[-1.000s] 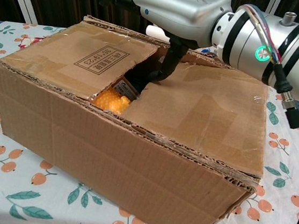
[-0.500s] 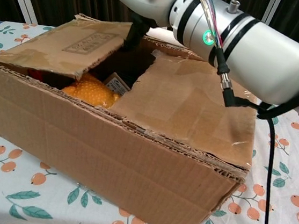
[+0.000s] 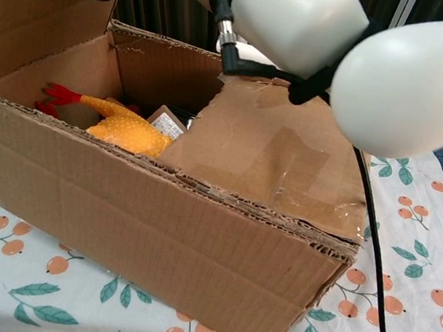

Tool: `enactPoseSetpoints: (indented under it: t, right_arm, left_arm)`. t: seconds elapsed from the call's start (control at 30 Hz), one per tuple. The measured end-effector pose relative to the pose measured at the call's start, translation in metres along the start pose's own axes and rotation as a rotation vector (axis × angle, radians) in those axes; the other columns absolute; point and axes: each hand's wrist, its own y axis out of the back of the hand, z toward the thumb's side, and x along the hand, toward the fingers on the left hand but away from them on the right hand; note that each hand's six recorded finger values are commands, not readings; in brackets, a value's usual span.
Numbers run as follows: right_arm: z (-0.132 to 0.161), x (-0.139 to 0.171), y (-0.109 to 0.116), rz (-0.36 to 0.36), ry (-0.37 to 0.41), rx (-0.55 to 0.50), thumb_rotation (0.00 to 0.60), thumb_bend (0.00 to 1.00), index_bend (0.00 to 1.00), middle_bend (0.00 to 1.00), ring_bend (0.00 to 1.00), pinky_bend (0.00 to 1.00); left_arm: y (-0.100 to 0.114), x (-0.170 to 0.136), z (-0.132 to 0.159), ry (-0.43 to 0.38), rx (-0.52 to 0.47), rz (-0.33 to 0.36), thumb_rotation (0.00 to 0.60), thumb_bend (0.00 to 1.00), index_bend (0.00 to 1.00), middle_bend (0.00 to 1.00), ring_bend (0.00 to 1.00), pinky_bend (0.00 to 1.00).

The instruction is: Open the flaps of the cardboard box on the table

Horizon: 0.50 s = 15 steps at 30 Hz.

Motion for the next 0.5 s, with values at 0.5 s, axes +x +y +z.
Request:
enactPoseSetpoints:
  t: [0.5]
  right_arm:
    - [0.019, -0.063, -0.011, -0.076, -0.082, -0.08, 0.6, 0.21, 0.0, 0.0, 0.0, 0.0]
  left_arm:
    - [0.003, -0.005, -0.004, 0.018, -0.011, 0.007, 0.6, 0.05, 0.07, 0.1, 0.1, 0.22]
